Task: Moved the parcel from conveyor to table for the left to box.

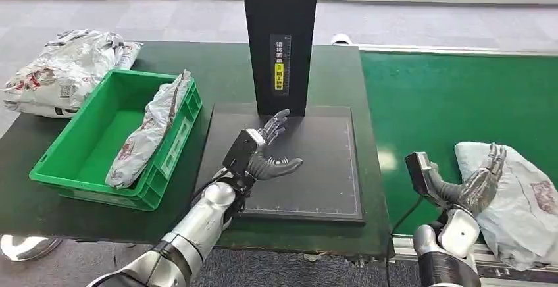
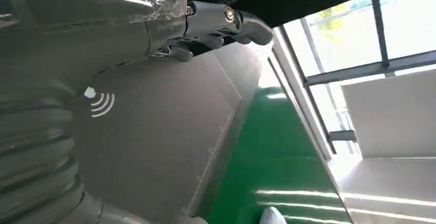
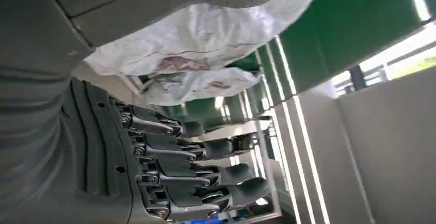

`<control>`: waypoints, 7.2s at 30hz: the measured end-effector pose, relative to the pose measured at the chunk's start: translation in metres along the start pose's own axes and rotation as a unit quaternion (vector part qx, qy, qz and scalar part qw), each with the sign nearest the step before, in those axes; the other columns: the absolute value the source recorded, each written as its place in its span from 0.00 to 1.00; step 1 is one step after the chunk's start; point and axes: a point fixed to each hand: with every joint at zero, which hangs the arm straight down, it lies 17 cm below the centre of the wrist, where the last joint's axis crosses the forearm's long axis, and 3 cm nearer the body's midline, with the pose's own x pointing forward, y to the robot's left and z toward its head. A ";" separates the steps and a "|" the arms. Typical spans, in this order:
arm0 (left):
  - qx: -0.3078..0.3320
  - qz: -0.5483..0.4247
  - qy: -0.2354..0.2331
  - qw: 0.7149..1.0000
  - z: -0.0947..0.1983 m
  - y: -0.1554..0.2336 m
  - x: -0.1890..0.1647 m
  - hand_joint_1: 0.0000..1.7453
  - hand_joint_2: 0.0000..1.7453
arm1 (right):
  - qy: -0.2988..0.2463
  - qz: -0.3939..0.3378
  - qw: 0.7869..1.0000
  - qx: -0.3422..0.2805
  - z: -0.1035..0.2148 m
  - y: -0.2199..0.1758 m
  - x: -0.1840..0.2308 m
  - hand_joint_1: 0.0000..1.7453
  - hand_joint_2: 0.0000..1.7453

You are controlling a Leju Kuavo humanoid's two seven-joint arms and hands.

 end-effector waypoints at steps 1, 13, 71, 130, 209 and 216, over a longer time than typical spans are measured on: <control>0.003 -0.005 0.003 1.000 0.001 0.001 -0.003 0.00 1.00 | 0.012 0.014 1.000 0.005 0.000 0.005 -0.014 0.00 1.00; 0.024 -0.009 0.036 0.999 0.010 0.012 -0.027 0.00 1.00 | 0.159 0.162 0.950 0.214 0.048 0.094 -0.163 0.00 1.00; 0.275 -0.114 0.004 0.955 0.025 0.168 -0.002 0.00 1.00 | -0.347 -0.279 0.894 0.052 0.111 -0.066 0.312 1.00 1.00; -0.167 -0.365 0.140 0.905 0.055 0.004 -0.113 1.00 1.00 | -0.269 -0.636 0.704 0.167 0.129 -0.101 0.285 0.00 1.00; 0.511 -0.245 0.127 0.814 0.150 0.463 0.016 0.00 0.00 | -0.175 -0.631 0.735 0.179 0.145 -0.058 0.220 0.00 0.00; 0.526 -0.227 0.118 0.811 0.150 0.464 0.021 0.00 0.00 | -0.173 -0.630 0.736 0.179 0.146 -0.057 0.219 0.00 0.00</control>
